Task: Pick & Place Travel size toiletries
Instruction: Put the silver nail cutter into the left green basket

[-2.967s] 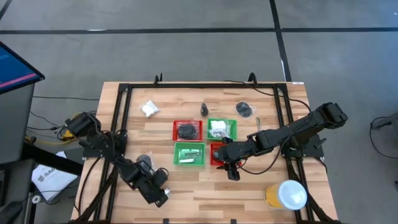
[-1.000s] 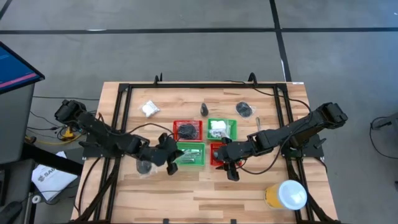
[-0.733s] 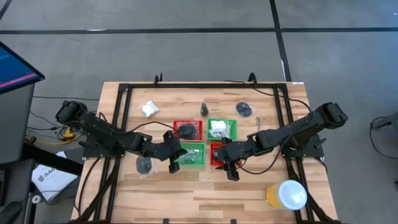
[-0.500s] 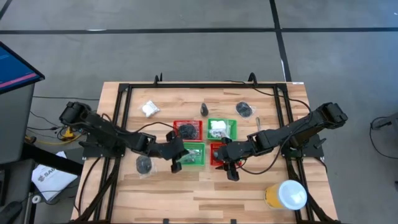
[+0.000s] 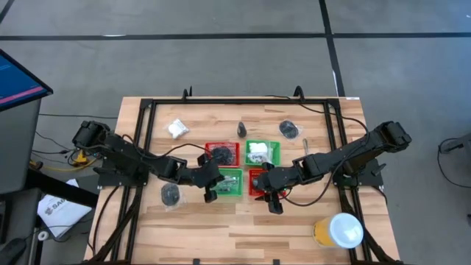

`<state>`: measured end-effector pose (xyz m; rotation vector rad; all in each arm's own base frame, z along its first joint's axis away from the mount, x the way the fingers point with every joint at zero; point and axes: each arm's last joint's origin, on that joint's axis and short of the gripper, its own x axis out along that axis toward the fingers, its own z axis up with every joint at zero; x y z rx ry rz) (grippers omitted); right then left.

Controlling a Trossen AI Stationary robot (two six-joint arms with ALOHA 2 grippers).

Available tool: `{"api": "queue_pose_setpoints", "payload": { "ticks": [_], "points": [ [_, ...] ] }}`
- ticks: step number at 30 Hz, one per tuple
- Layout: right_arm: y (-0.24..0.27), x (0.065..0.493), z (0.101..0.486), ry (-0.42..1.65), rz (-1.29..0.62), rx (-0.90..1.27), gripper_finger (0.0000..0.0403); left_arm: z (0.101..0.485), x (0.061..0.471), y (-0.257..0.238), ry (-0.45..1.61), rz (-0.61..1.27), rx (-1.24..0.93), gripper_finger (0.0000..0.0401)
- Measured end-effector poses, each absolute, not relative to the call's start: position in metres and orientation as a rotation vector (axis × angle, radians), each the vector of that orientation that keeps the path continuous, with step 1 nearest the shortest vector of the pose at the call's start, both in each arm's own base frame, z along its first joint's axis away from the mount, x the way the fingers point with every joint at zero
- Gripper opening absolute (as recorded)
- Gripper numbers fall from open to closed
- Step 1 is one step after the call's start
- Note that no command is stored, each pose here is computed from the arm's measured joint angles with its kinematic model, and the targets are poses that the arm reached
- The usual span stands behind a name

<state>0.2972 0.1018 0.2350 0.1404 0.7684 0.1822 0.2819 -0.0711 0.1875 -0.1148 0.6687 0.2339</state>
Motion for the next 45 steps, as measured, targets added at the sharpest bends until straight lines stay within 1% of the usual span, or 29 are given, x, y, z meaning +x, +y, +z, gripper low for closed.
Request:
{"api": "queue_pose_setpoints", "payload": {
  "ticks": [7,12,16,21,25,28,33,37,41,45],
  "points": [
    [0.102,0.297,0.235,0.769,0.182,0.14,0.0163,0.188,0.284,-0.064,0.666,0.26,-0.125,0.0086],
    [0.102,0.297,0.235,0.769,0.18,0.143,0.0163,0.188,0.285,-0.059,0.657,0.28,-0.133,0.0107],
    [0.1,0.298,0.235,0.761,0.114,0.165,0.0163,0.189,0.286,-0.058,0.649,0.281,-0.136,0.0107],
    [0.088,0.299,0.233,0.745,-0.077,0.17,0.0163,0.191,0.288,-0.059,0.623,0.276,-0.146,0.0104],
    [0.073,0.297,0.229,0.788,-0.204,0.155,0.0163,0.192,0.288,-0.059,0.611,0.273,-0.151,0.0104],
    [0.061,0.297,0.227,0.808,-0.285,0.189,0.0161,0.193,0.288,-0.059,0.607,0.273,-0.152,0.0104],
    [0.039,0.297,0.229,0.807,-0.364,0.234,0.0144,0.193,0.289,-0.057,0.602,0.277,-0.154,0.0104],
    [0.02,0.288,0.242,0.787,-0.43,0.269,0.0125,0.193,0.289,-0.055,0.6,0.282,-0.153,0.0104],
    [0.001,0.273,0.25,0.821,-0.514,0.309,0.0111,0.194,0.29,-0.054,0.598,0.277,-0.126,0.0104],
    [-0.013,0.256,0.251,0.912,-0.613,0.351,0.0108,0.194,0.291,-0.052,0.594,0.271,-0.107,0.0104]
  ]
}}
